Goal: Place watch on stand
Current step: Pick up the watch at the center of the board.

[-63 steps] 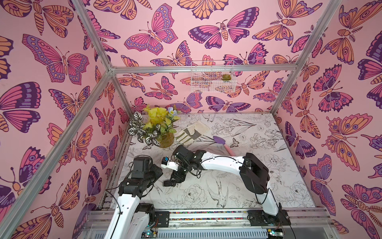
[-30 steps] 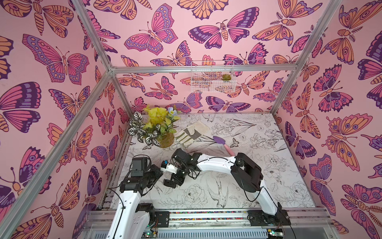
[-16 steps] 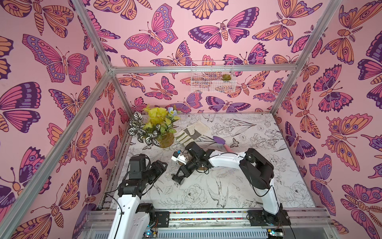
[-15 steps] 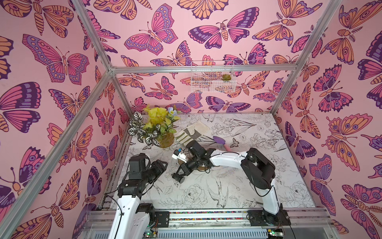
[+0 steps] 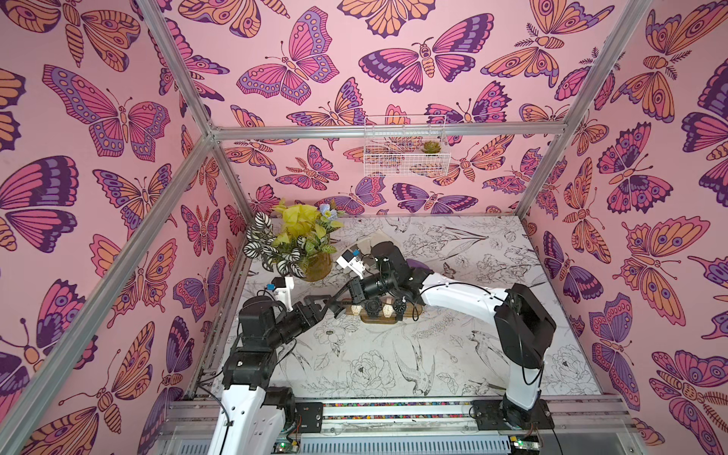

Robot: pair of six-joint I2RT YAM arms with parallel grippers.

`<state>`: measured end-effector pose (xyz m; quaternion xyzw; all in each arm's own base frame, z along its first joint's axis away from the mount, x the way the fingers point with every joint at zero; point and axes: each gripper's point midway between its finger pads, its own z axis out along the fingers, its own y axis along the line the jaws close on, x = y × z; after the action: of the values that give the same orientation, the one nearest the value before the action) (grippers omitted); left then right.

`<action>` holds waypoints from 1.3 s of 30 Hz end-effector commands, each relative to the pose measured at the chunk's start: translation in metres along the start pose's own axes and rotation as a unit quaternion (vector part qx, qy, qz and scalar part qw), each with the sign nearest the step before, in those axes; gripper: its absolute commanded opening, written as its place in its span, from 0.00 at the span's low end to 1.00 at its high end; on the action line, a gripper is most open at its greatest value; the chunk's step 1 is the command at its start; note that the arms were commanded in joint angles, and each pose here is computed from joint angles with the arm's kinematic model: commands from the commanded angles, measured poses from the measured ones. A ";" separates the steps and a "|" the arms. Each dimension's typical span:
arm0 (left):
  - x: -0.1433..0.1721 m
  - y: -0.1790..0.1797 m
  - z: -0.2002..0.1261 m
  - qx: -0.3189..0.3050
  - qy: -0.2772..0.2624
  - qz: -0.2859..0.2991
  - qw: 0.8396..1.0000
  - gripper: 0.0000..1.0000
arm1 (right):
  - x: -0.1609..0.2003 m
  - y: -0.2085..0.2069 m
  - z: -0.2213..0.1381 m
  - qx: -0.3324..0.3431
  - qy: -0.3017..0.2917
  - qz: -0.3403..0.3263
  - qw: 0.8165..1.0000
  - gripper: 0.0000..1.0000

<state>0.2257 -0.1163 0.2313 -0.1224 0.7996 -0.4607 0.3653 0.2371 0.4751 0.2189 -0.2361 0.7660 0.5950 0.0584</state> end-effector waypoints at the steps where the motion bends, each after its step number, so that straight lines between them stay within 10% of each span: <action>1: -0.002 -0.028 -0.001 0.050 -0.002 0.042 0.998 0.73 | -0.023 0.020 -0.016 -0.003 -0.043 0.030 0.999 0.00; 10: -0.001 -0.043 0.004 0.076 0.007 0.057 0.995 0.43 | -0.041 0.028 -0.032 -0.056 -0.075 0.109 0.990 0.00; 39: -0.031 -0.061 0.021 0.096 -0.024 0.049 0.994 0.38 | -0.042 0.049 -0.050 -0.117 -0.079 0.139 0.980 0.00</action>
<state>0.2516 -0.1449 0.2713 -0.0716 0.7634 -0.5047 0.3968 0.2629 0.4500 0.2764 -0.0718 0.7284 0.6814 0.0022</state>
